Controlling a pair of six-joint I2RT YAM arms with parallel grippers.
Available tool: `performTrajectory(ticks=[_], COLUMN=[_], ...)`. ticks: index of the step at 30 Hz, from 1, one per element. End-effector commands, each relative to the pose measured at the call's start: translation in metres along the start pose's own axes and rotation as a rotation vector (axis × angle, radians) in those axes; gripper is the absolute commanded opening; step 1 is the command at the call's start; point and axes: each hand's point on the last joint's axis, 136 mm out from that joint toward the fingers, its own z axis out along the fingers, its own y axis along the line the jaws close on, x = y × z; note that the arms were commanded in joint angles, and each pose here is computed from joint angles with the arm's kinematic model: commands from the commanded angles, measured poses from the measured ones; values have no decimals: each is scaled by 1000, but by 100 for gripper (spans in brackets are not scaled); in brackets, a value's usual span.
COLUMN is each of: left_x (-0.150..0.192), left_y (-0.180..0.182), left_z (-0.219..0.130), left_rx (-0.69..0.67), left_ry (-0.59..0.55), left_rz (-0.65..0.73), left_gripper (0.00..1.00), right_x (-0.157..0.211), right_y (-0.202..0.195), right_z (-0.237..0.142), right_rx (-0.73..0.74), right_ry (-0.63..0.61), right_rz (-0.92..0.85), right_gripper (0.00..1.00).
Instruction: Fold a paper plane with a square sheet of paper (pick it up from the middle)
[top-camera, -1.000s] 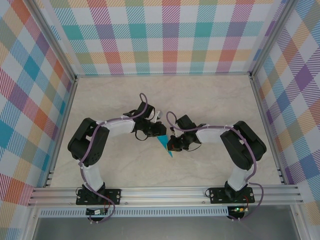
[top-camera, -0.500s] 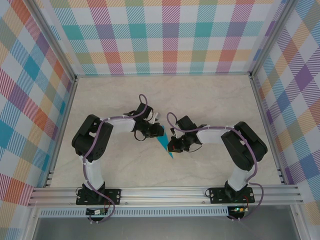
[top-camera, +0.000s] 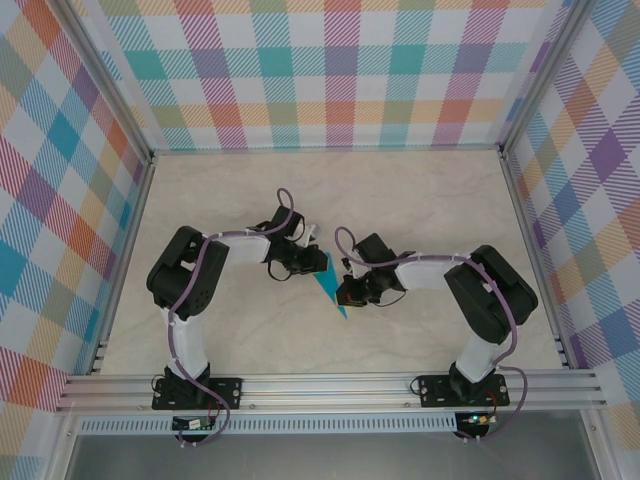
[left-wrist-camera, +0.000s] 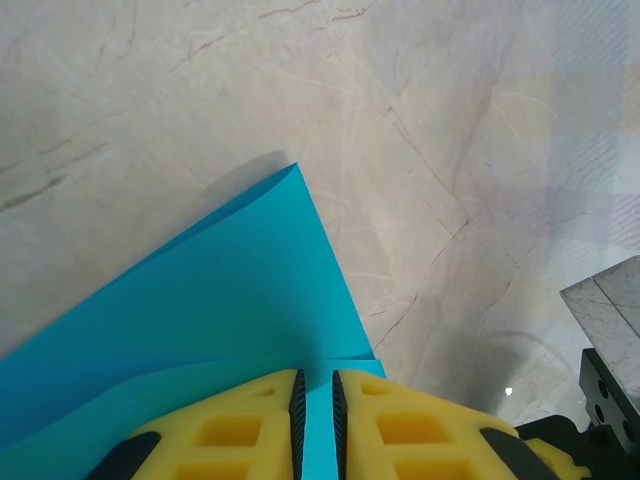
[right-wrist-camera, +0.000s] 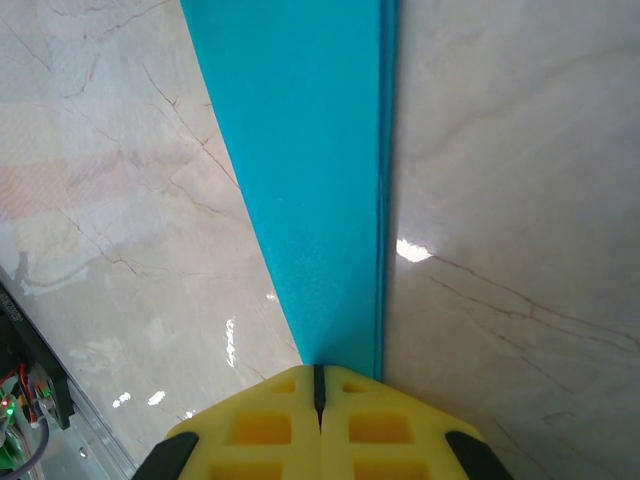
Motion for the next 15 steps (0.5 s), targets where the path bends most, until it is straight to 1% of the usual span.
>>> performTrajectory(ticks=[1, 5, 10, 15], left_x=[-11, -18, -42, -62], left_y=[36, 46, 60, 82], left_z=[1, -6, -21, -38], left_rx=[-82, -99, -90, -132], left_ry=[-41, -65, -147, -223], left_rz=[-11, -32, -143, -224], left_gripper=[18, 17, 17, 17], right_x=[67, 73, 75, 72], right_y=[-50, -54, -58, -57], right_z=[3, 2, -1, -2], right_rx=[168, 183, 199, 201], right_ry=[203, 220, 211, 198], right_rz=[130, 142, 144, 140], right_gripper=[0, 0, 0, 0])
